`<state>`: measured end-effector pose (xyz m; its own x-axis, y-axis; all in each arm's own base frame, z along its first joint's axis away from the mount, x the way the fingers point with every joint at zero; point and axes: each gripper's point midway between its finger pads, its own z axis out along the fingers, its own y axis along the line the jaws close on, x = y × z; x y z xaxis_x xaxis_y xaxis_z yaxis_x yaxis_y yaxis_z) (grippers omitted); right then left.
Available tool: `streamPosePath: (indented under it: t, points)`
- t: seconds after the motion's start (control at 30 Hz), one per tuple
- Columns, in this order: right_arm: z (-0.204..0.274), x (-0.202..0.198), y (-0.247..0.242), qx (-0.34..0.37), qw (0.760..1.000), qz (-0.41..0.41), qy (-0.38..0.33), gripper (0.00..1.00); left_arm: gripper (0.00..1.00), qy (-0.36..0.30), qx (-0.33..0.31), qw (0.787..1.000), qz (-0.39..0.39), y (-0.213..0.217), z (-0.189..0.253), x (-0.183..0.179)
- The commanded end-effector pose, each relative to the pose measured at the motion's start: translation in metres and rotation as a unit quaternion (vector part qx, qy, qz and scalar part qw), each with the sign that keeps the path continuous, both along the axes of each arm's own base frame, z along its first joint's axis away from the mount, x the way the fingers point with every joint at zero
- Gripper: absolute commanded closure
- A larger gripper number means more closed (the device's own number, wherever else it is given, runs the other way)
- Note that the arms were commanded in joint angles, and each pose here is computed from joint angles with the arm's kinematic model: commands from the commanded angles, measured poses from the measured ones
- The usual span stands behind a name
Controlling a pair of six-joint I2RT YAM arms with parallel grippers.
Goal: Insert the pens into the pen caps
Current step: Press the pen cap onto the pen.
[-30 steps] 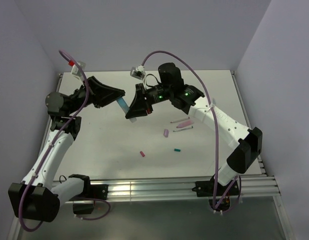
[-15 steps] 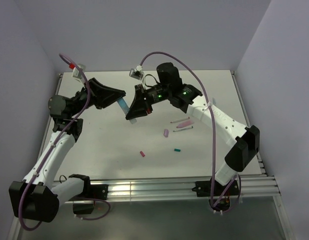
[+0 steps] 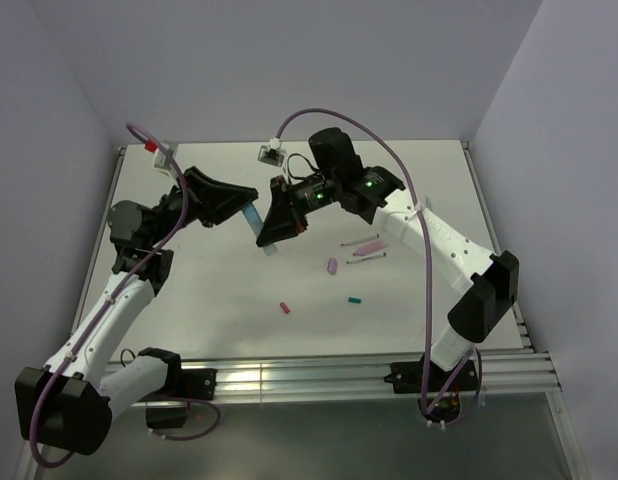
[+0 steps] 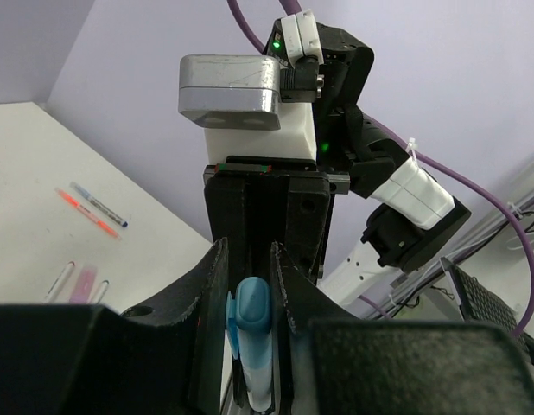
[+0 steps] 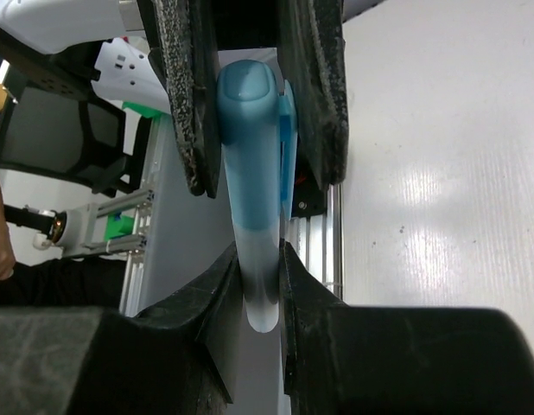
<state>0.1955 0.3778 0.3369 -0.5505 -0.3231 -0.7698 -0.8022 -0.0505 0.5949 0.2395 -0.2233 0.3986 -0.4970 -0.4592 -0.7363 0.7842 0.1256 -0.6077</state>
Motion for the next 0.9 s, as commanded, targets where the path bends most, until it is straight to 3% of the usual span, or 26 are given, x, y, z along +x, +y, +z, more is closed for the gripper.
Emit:
streamPosePath:
  t: [0.0, 0.23, 0.5, 0.8, 0.83, 0.87]
  points:
    - [0.095, 0.056, 0.0, 0.118, 0.976, -0.088, -0.162, 1.0, 1.0, 0.039, 0.058, 0.988, -0.137, -0.02, -0.046, -0.054]
    - [0.106, 0.062, -0.009, 0.128, 0.974, -0.093, -0.164, 1.0, 1.0, 0.03, 0.069, 0.988, -0.138, -0.021, -0.049, -0.057]
    - [0.076, 0.058, -0.011, 0.104, 0.981, -0.091, -0.139, 1.0, 0.99, -0.007, 0.086, 0.991, -0.101, -0.024, -0.022, -0.035]
    - [0.069, 0.059, -0.012, 0.093, 0.983, -0.098, -0.122, 1.0, 1.0, -0.013, 0.081, 0.99, -0.116, -0.025, -0.02, -0.038]
    - [0.067, 0.06, -0.012, 0.09, 0.984, -0.101, -0.116, 0.97, 1.0, -0.013, 0.082, 0.99, -0.117, -0.025, -0.02, -0.038]
    - [0.068, 0.061, -0.011, 0.091, 0.984, -0.102, -0.117, 0.85, 1.0, -0.014, 0.083, 0.99, -0.117, -0.025, -0.02, -0.039]
